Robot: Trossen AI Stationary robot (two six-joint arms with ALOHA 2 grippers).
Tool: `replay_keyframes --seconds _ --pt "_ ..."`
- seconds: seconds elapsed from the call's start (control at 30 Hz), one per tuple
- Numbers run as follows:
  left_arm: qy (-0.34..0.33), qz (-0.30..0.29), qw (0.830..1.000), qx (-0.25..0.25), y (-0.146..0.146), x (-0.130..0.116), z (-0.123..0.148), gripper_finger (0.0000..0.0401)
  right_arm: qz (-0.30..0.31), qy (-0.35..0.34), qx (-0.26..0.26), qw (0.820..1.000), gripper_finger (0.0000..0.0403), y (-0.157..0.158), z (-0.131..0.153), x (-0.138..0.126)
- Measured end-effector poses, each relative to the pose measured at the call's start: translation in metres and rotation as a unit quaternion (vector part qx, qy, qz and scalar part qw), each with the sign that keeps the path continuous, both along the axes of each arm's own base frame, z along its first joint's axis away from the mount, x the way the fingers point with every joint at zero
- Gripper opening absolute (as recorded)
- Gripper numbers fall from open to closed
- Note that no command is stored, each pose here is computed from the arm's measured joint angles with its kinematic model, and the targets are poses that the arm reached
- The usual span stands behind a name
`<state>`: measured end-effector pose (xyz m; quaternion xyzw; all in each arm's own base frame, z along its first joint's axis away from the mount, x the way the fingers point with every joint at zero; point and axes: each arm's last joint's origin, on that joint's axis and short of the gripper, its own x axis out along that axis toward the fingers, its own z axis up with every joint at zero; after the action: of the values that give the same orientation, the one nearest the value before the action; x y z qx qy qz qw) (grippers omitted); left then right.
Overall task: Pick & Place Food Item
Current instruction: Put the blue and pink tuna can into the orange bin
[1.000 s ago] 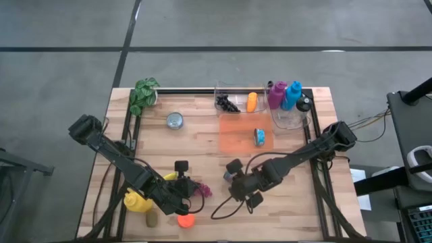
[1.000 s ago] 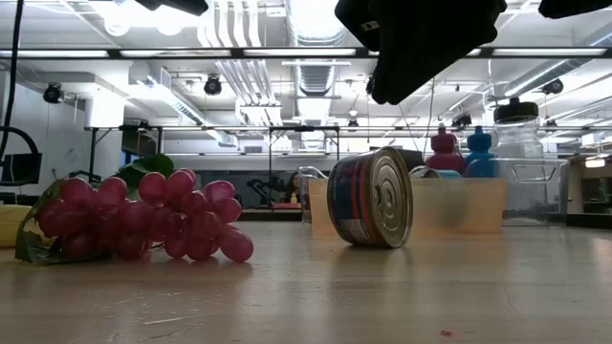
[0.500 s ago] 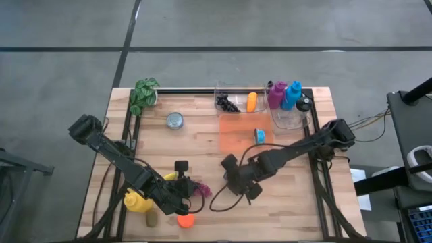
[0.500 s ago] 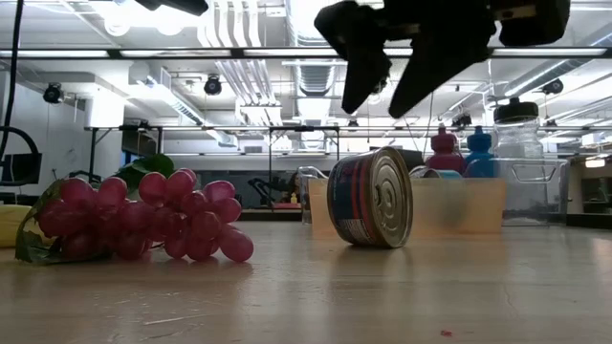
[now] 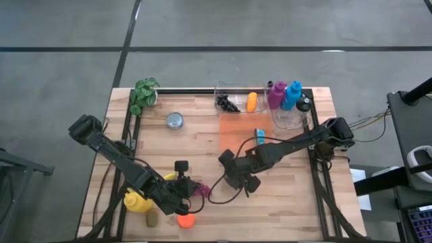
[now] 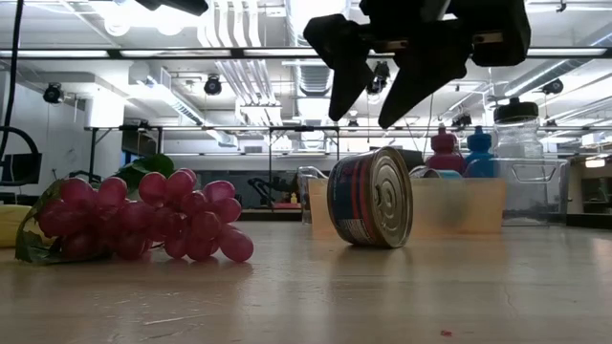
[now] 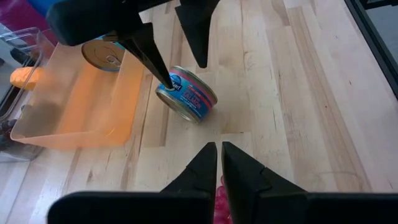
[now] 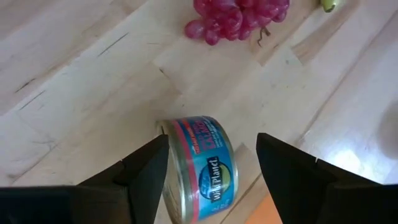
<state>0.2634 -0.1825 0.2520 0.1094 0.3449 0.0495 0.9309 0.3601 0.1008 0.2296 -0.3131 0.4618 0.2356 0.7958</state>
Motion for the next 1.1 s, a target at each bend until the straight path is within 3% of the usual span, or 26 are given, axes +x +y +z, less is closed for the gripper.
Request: replay_keyframes --seconds 0.67,1.1 --pt "0.000 0.000 1.000 0.000 0.000 0.000 0.000 0.0029 0.021 -0.012 -0.025 0.999 0.0360 -0.018 -0.021 0.001" --pt "0.000 0.000 1.000 0.000 0.000 0.000 0.000 0.0029 0.042 -0.012 -0.011 0.999 0.0370 -0.027 -0.039 -0.003"
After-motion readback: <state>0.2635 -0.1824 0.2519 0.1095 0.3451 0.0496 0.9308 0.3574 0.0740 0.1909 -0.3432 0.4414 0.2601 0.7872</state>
